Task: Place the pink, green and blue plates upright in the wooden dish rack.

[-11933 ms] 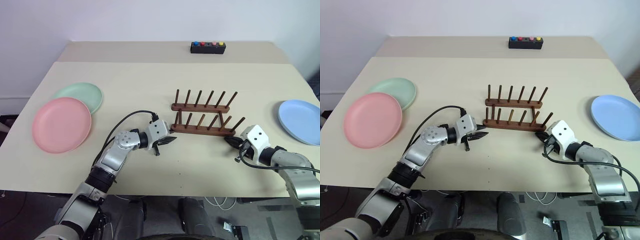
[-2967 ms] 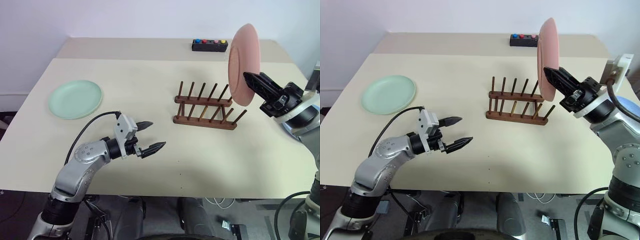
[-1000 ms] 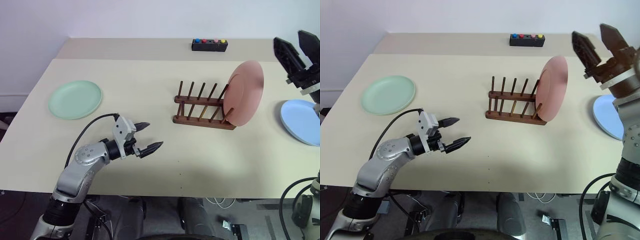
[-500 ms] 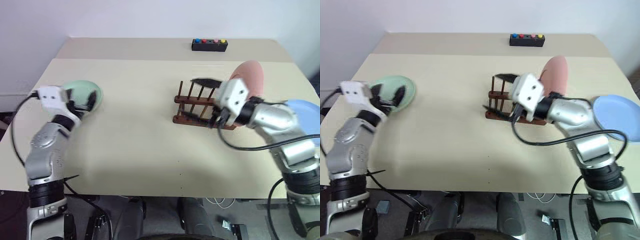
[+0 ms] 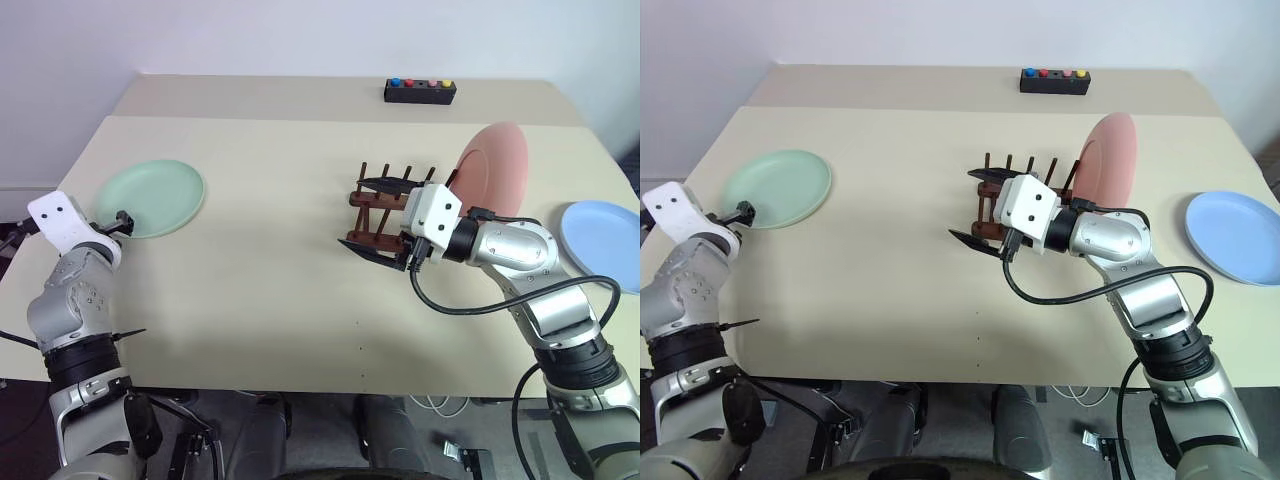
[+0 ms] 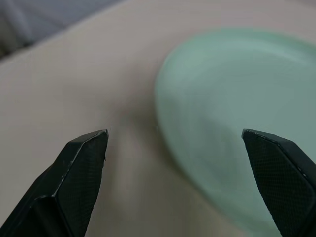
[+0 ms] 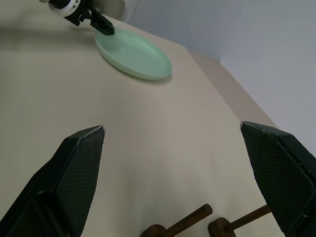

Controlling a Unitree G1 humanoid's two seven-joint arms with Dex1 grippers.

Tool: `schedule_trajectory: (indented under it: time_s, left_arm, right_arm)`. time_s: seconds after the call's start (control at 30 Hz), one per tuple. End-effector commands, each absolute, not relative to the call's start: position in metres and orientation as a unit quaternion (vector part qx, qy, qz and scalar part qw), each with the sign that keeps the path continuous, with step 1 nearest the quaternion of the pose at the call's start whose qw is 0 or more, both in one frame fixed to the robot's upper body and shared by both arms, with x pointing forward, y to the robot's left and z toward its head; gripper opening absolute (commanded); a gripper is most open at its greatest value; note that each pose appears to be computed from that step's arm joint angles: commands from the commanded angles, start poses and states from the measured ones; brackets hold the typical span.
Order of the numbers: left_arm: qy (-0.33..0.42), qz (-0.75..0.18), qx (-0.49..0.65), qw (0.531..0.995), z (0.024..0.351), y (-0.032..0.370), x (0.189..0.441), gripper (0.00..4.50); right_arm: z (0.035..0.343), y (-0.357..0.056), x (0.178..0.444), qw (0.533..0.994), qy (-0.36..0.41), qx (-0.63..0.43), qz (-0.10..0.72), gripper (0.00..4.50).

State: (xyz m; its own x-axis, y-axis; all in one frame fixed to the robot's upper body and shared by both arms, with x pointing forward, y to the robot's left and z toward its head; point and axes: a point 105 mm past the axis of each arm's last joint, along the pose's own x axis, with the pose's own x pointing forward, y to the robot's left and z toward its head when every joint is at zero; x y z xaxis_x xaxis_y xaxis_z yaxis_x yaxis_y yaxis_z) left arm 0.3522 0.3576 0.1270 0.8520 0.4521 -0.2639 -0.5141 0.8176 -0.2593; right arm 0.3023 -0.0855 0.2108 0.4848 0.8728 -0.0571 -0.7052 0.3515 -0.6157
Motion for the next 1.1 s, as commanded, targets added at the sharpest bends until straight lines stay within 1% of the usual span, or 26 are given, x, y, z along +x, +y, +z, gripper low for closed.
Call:
schedule_trajectory:
  time_s: [0.03, 0.1, 0.13, 0.17, 0.2, 0.27, 0.33, 0.37, 0.4, 0.53, 0.6, 0.7, 0.8, 0.87, 0.93, 0.97, 1.03, 1.1]
  left_arm:
    - [0.081, 0.252, -0.215, 0.940, 0.134, 0.362, 0.356, 4.50]
    - [0.083, 0.255, -0.223, 0.937, 0.132, 0.362, 0.358, 4.50]
    - [0.073, 0.255, -0.236, 0.935, 0.135, 0.362, 0.361, 3.95]
    - [0.065, 0.253, -0.241, 0.935, 0.138, 0.361, 0.362, 3.64]
    - [0.063, 0.253, -0.239, 0.935, 0.139, 0.361, 0.363, 3.17]
    - [0.062, 0.254, -0.237, 0.936, 0.140, 0.361, 0.363, 2.10]
    - [0.060, 0.256, -0.238, 0.935, 0.140, 0.362, 0.363, 1.16]
    - [0.059, 0.256, -0.239, 0.935, 0.140, 0.362, 0.363, 0.55]
    - [0.058, 0.256, -0.239, 0.935, 0.140, 0.362, 0.363, 0.06]
    - [0.054, 0.257, -0.239, 0.935, 0.141, 0.364, 0.361, 0.02]
    - [0.045, 0.243, -0.230, 0.941, 0.147, 0.360, 0.361, 0.02]
    - [-0.023, 0.188, -0.227, 0.955, 0.176, 0.341, 0.367, 0.02]
    - [-0.112, 0.117, -0.169, 0.972, 0.224, 0.303, 0.370, 0.02]
    - [-0.155, 0.099, -0.115, 0.976, 0.247, 0.286, 0.369, 0.02]
    - [-0.179, 0.087, -0.090, 0.976, 0.261, 0.275, 0.368, 0.02]
    - [-0.198, 0.069, -0.096, 0.973, 0.273, 0.262, 0.369, 0.02]
    - [-0.219, 0.048, -0.107, 0.969, 0.286, 0.247, 0.369, 0.02]
    - [-0.226, 0.021, -0.069, 0.972, 0.295, 0.220, 0.372, 0.02]
  right_arm:
    - [0.219, -0.087, 0.299, 0.810, -0.164, -0.299, 0.477, 4.48]
    - [0.218, -0.088, 0.300, 0.812, -0.162, -0.300, 0.474, 4.48]
    - [0.217, -0.089, 0.300, 0.812, -0.162, -0.303, 0.471, 4.50]
    - [0.217, -0.090, 0.300, 0.814, -0.161, -0.304, 0.469, 4.50]
    - [0.217, -0.091, 0.301, 0.814, -0.161, -0.305, 0.467, 4.50]
    - [0.217, -0.091, 0.300, 0.815, -0.161, -0.305, 0.465, 4.50]
    - [0.216, -0.091, 0.300, 0.815, -0.161, -0.305, 0.465, 4.50]
    - [0.216, -0.091, 0.300, 0.815, -0.161, -0.306, 0.465, 4.50]
    - [0.216, -0.091, 0.300, 0.815, -0.162, -0.307, 0.464, 4.50]
    - [0.216, -0.091, 0.301, 0.814, -0.164, -0.310, 0.463, 4.50]
    - [0.216, -0.090, 0.301, 0.812, -0.166, -0.312, 0.464, 4.50]
    - [0.218, -0.089, 0.303, 0.810, -0.173, -0.318, 0.461, 4.50]
    - [0.223, -0.086, 0.307, 0.803, -0.190, -0.341, 0.450, 4.50]
    - [0.227, -0.084, 0.310, 0.797, -0.206, -0.360, 0.440, 4.50]
    - [0.231, -0.083, 0.312, 0.792, -0.220, -0.376, 0.429, 4.50]
    - [0.235, -0.082, 0.318, 0.792, -0.231, -0.390, 0.410, 4.50]
    - [0.240, -0.081, 0.324, 0.790, -0.245, -0.406, 0.388, 4.50]
    - [0.246, -0.079, 0.331, 0.778, -0.264, -0.441, 0.361, 4.50]
